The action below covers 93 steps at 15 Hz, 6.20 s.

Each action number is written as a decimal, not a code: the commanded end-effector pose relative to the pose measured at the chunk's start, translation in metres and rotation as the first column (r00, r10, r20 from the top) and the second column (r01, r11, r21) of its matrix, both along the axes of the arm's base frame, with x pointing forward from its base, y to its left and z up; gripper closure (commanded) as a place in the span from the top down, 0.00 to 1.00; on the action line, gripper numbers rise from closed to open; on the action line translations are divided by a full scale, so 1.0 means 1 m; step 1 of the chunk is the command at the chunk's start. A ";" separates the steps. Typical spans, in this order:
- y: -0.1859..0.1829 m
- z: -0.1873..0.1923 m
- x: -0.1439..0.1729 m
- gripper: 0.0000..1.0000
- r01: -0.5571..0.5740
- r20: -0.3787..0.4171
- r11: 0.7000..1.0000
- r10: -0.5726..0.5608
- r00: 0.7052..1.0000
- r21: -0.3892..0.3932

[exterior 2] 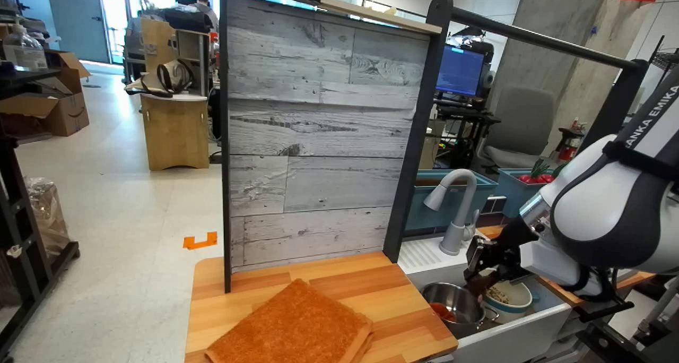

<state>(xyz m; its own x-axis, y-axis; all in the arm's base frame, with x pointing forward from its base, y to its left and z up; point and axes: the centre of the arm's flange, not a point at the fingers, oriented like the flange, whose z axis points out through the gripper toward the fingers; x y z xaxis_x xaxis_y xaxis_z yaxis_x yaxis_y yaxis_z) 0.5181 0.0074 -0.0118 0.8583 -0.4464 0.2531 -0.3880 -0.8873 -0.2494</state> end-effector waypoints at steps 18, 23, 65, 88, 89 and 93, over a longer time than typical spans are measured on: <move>-0.106 0.126 -0.013 1.00 0.173 -0.098 0.981 -0.181 0.979 -0.087; -0.100 0.183 0.003 1.00 0.172 -0.331 0.985 -0.158 0.930 0.012; -0.288 0.014 0.021 0.54 0.714 0.021 0.694 -0.716 0.698 -0.088; -0.239 0.047 -0.014 0.33 0.625 0.082 0.780 -0.626 0.775 0.040; -0.237 0.048 -0.014 0.25 0.627 0.083 0.778 -0.628 0.774 0.043; -0.234 0.042 -0.013 0.18 0.651 0.040 0.758 -0.652 0.757 0.032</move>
